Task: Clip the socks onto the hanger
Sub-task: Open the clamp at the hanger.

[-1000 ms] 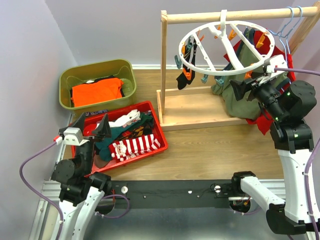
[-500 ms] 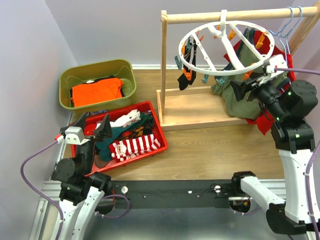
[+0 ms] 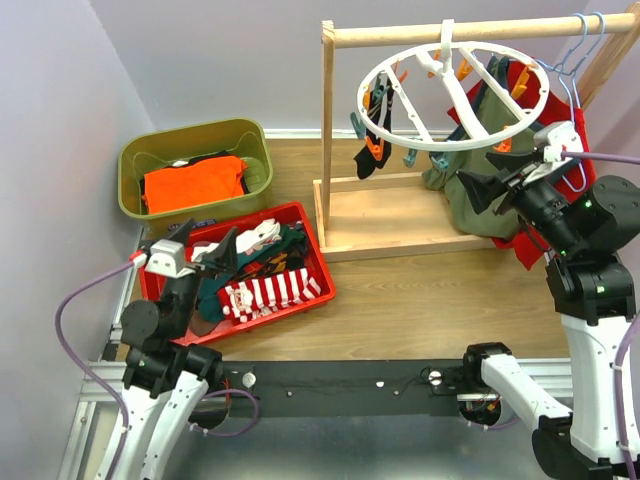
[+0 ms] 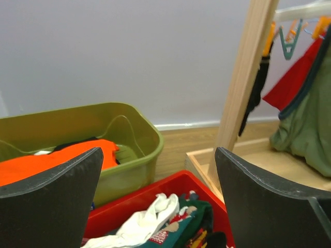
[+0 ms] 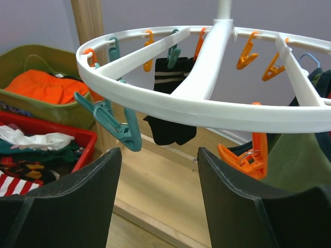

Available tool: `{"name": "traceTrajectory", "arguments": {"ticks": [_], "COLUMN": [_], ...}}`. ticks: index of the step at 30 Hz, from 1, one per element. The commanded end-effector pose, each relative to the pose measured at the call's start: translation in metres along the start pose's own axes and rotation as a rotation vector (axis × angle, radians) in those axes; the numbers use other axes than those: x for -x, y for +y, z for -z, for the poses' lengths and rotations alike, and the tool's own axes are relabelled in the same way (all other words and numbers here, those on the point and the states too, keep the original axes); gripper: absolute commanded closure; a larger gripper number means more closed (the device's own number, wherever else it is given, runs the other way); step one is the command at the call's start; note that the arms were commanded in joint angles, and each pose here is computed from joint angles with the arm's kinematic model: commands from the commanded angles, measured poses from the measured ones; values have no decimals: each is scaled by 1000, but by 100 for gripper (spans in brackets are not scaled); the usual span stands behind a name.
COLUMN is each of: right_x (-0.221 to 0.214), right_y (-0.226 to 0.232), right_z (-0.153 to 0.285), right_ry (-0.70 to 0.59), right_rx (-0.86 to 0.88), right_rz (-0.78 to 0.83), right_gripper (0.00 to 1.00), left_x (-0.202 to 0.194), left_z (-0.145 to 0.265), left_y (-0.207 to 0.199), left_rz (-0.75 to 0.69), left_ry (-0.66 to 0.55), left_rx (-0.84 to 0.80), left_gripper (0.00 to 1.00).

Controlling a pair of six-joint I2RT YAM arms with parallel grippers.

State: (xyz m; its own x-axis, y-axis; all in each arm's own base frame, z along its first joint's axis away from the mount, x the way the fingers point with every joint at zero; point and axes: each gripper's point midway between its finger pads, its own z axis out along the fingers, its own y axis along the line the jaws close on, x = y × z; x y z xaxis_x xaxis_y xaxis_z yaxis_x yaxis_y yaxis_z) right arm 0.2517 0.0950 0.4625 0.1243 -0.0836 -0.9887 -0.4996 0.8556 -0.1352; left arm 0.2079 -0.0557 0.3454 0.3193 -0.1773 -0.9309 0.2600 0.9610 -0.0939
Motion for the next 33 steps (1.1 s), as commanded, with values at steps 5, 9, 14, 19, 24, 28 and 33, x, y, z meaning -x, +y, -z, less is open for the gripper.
{"name": "traceTrajectory", "arguments": {"ticks": [5, 9, 14, 19, 24, 28, 33], "right_x": [3, 6, 12, 3, -7, -10, -11], "right_y": [-10, -15, -7, 7, 31, 32, 29], "right_z": [-7, -2, 12, 21, 9, 0, -13], "right_ry": [-12, 15, 6, 7, 20, 30, 39], "right_rx": [-50, -92, -97, -47, 125, 146, 135], "right_rz": [-46, -57, -131, -131, -100, -72, -60], "right_gripper": [32, 33, 33, 32, 20, 18, 18], "left_x": [-16, -18, -21, -4, -17, -26, -40], "left_z": [-21, -34, -57, -73, -85, -86, -82], "left_y": [-42, -60, -96, -143, -158, -145, -120], "left_rz": [5, 72, 169, 171, 150, 146, 117], "left_ry": [95, 133, 207, 179, 209, 205, 222], "left_rx": [-232, -312, -462, -551, -539, -466, -342], "left_gripper": [2, 2, 2, 2, 1, 1, 1]}}
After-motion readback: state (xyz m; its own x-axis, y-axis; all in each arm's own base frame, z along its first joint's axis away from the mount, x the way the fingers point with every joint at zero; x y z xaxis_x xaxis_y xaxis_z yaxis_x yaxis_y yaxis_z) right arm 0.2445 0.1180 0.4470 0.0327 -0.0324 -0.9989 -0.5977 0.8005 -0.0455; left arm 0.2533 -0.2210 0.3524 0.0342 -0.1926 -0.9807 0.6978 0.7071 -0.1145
